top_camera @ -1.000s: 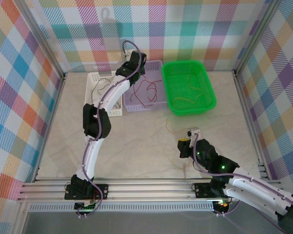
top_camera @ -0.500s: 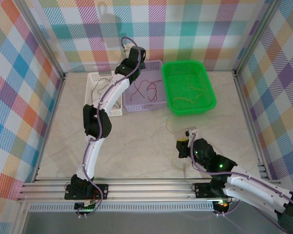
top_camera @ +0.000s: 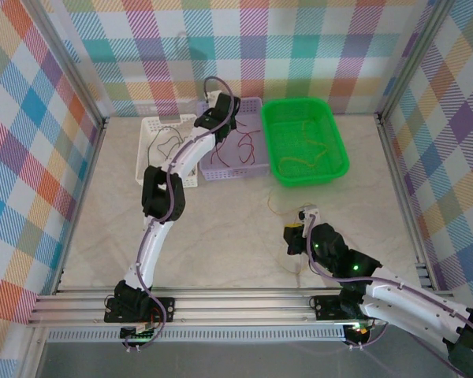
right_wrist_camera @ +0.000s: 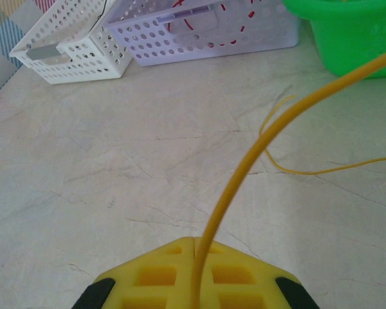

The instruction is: Untangle the cables

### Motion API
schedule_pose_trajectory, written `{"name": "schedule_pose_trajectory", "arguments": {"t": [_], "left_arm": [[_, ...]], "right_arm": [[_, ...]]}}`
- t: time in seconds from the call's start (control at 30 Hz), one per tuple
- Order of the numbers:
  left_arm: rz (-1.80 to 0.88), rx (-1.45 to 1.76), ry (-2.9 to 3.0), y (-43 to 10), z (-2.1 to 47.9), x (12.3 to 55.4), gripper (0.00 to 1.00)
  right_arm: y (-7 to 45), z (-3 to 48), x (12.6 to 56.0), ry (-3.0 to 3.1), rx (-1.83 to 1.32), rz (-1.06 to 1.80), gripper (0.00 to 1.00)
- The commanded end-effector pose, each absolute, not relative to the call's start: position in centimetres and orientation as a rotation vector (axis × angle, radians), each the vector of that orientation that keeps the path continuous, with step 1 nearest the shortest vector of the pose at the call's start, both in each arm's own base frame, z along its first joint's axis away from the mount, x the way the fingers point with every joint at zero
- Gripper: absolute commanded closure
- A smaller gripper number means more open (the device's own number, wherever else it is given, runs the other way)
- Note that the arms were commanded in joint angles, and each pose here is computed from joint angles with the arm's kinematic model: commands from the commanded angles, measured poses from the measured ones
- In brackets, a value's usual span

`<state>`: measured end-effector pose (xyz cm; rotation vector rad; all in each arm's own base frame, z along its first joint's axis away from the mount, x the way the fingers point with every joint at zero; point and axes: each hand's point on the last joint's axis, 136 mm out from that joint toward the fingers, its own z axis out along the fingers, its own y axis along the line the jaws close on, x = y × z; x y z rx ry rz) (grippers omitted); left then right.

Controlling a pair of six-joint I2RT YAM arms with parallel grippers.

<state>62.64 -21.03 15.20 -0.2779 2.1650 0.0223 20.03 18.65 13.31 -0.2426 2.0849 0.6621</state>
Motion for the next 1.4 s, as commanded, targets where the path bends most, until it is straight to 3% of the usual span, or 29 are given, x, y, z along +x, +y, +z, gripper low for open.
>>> {"name": "schedule_pose_trajectory", "arguments": {"t": [0.0, 0.27, 0.37, 0.43, 0.5, 0.73, 0.97, 1.2, 1.37], "left_arm": [[0.001, -0.250, 2.210, -21.5, 14.0, 61.7, 1.00], [0.014, -0.232, 2.300, -21.7, 10.8, 60.3, 0.98], [0.007, -0.224, 2.302, -21.7, 11.3, 60.1, 0.88], [-0.013, -0.207, 2.302, -22.0, 11.9, 60.1, 0.74], [-0.035, -0.189, 2.305, -22.3, 12.5, 59.9, 0.68], [-0.032, -0.153, 2.305, -22.0, 14.2, 59.4, 0.54], [-0.120, -0.126, 2.297, -22.6, 17.3, 58.6, 0.35], [-0.349, -0.105, 2.283, -24.0, 22.3, 55.5, 0.14], [-0.465, -0.151, 2.293, -23.9, 25.1, 52.6, 0.08]], "right_arm": [[19.0, 14.4, 20.4, 2.047, -0.239, 0.685, 1.00], [19.0, 18.4, 20.4, 2.004, -0.281, 0.674, 1.00], [18.9, 20.1, 20.3, 1.981, -0.291, 0.669, 1.00], [18.8, 21.1, 20.3, 1.968, -0.297, 0.664, 1.00], [18.6, 22.0, 20.3, 1.959, -0.305, 0.656, 1.00], [17.9, 24.8, 19.9, 1.918, -0.300, 0.657, 1.00], [17.6, 25.9, 19.7, 1.915, -0.298, 0.657, 1.00], [16.5, 26.6, 19.4, 1.906, -0.295, 0.620, 1.00], [15.7, 27.2, 18.9, 1.885, -0.304, 0.609, 1.00]]}}
